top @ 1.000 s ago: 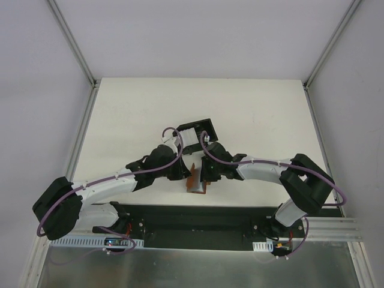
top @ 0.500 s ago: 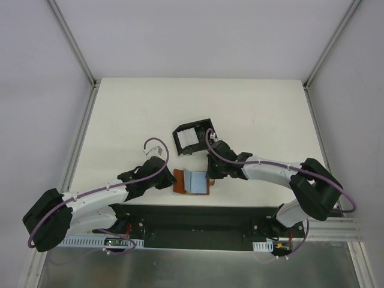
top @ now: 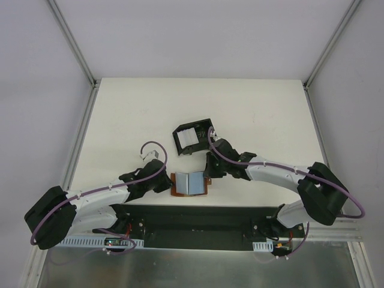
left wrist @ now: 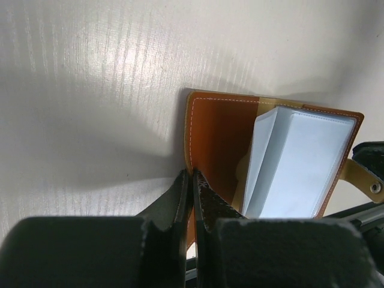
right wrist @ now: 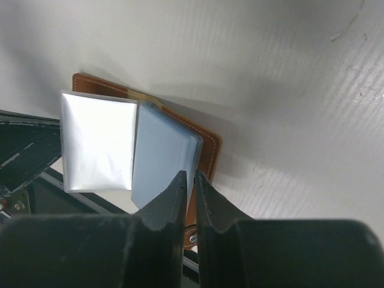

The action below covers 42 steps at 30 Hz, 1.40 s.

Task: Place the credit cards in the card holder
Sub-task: Turn over the card slot in the card holder.

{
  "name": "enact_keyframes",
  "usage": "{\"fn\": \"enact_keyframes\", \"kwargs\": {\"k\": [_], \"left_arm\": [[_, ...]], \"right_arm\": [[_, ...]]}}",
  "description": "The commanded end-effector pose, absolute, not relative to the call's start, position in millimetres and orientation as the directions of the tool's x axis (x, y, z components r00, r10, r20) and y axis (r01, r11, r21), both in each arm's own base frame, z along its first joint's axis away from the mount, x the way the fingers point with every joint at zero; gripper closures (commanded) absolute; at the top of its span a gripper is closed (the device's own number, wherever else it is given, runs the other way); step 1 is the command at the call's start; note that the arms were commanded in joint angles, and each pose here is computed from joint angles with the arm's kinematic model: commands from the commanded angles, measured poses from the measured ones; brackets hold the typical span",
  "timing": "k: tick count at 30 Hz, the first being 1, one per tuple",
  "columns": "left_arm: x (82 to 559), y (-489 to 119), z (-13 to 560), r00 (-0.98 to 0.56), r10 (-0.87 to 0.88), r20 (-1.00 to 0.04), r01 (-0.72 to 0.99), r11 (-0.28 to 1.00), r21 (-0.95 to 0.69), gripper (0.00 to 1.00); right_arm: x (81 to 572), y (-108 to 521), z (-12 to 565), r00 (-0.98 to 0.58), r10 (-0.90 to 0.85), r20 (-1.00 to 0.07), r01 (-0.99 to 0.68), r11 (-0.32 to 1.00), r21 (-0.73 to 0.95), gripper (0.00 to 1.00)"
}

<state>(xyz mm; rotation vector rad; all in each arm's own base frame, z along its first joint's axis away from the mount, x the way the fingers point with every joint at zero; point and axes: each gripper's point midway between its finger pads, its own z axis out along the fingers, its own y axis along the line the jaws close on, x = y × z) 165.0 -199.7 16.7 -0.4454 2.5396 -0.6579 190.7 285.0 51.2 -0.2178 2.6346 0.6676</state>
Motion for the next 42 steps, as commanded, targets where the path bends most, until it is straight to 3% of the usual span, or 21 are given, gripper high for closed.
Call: {"fn": "enact_keyframes", "kwargs": {"k": [1,15,35,42], "left_arm": [[154,-181,-3,-0.836,-0.422,-0.352,-0.249,0.862,-0.442,1.0],[159,-184,4,-0.822,-0.441,-0.361,-0.251,0.848,-0.466,1.0],[160,-191,-3,-0.839,-0.419,-0.347,-0.242,0.859,-0.452,1.0],[159,-190,-8,-0.837,-0.434,-0.334,-0.264,0.854,-0.448,1.0]], "right_arm": [[194,300,76,-0.889,-0.057,-0.455,-0.29,0.839,0.461,0.88],[180,296,34,-0.94,-0.091,-0.328,-0.23,0.882,0.412,0.9],[178,346,43,-0.95,-0.116,-0.29,-0.271,0.768,0.58,0.88],[181,384,70,-0.945,-0.114,-0.306,-0.308,0.627,0.716,0.85]]}}
